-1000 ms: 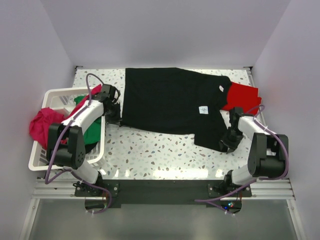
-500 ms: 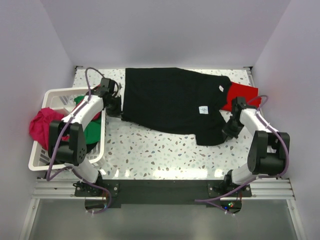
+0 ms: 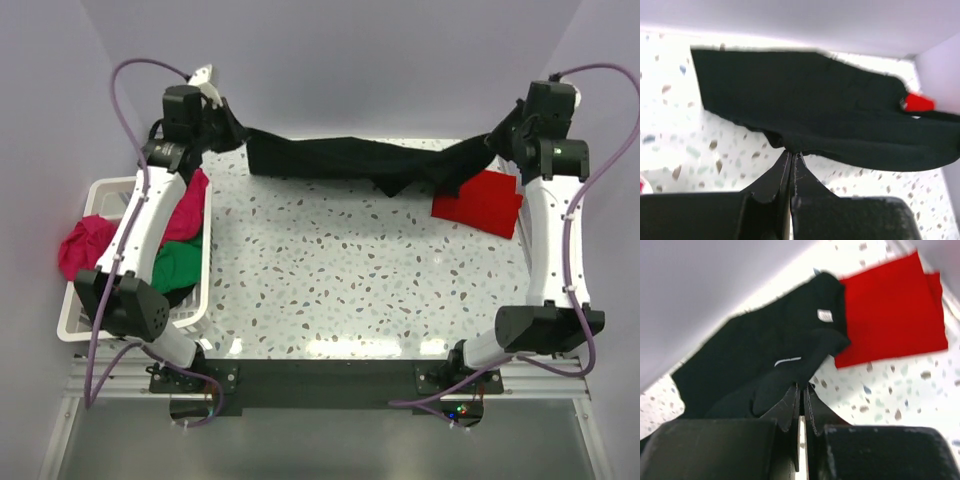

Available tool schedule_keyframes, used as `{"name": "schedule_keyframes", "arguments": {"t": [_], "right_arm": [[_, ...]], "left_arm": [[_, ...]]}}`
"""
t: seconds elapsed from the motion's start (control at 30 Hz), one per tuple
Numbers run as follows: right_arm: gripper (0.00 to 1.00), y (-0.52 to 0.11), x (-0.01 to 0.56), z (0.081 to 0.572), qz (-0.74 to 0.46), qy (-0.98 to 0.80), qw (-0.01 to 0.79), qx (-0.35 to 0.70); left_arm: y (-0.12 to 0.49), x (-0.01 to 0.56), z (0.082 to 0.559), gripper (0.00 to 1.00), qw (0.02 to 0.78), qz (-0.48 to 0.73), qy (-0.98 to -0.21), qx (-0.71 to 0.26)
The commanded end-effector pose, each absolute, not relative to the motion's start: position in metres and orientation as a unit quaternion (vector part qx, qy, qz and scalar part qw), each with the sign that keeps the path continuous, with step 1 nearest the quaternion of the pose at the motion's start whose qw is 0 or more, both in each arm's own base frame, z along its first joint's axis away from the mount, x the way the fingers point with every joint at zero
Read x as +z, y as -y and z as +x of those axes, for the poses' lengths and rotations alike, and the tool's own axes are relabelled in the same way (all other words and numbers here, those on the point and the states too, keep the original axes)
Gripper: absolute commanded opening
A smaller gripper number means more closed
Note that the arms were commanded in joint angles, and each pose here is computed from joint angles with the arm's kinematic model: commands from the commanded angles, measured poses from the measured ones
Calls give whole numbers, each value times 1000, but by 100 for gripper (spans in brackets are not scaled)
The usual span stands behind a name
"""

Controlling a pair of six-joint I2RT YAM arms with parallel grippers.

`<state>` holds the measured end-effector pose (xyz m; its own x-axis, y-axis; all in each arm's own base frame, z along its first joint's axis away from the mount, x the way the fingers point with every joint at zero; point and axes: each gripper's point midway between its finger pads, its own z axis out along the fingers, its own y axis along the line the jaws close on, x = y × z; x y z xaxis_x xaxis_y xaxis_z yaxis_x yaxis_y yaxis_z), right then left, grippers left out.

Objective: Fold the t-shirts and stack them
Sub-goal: Flatten the tshirt out

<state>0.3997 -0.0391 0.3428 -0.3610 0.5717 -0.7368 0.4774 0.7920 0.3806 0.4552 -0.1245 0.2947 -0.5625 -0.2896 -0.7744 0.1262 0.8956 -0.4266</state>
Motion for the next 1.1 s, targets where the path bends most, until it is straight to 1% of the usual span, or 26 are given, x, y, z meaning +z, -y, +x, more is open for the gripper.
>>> {"name": "schedule_keyframes", "arguments": {"t": [0.0,0.07,0.1,0.13,0.17,0.23,0.27,0.37,0.47,0.53,0.63,0.67,0.77,0.8,0.83,0.93,1.03,1.07], "right_arm": [[0,50,421,389,297,-768,565,42],[0,50,462,384,277,-730,622,47],[0,50,487,369,271,-706,653,50],[0,51,500,363,261,-694,670,45],[0,55,520,357,261,-668,696,40],[0,57,554,333,246,-632,734,30],[0,59,572,324,243,-609,755,26],[0,61,601,305,233,-576,783,15],[0,58,629,294,223,-548,806,23],[0,54,633,301,212,-549,808,35],[0,48,618,334,207,-572,792,56],[0,47,604,356,206,-590,779,60],[0,38,579,391,194,-621,755,86],[0,37,562,412,195,-638,740,89],[0,36,555,422,194,-646,732,93],[0,33,540,448,191,-664,716,105],[0,31,552,455,189,-653,724,114],[0,30,565,452,187,-641,735,118]], "left_arm": [[121,432,443,0,605,-51,-747,-271],[115,470,425,0,640,-57,-714,-278],[108,490,418,0,664,-65,-693,-273],[104,504,410,0,679,-71,-679,-270],[97,529,392,0,703,-73,-654,-270],[83,555,374,0,733,-90,-624,-254],[77,573,356,0,752,-92,-602,-252],[70,598,330,0,775,-94,-571,-253],[67,609,323,0,783,-101,-557,-259],[74,601,331,0,770,-96,-570,-271],[89,576,360,0,739,-85,-603,-288],[96,564,376,0,724,-81,-619,-293],[113,539,407,0,692,-65,-650,-308],[117,533,412,0,683,-57,-658,-312],[121,518,428,0,670,-58,-672,-310],[126,513,440,0,657,-51,-683,-315],[130,518,448,0,657,-50,-680,-323],[130,521,450,0,660,-49,-676,-324]]}}
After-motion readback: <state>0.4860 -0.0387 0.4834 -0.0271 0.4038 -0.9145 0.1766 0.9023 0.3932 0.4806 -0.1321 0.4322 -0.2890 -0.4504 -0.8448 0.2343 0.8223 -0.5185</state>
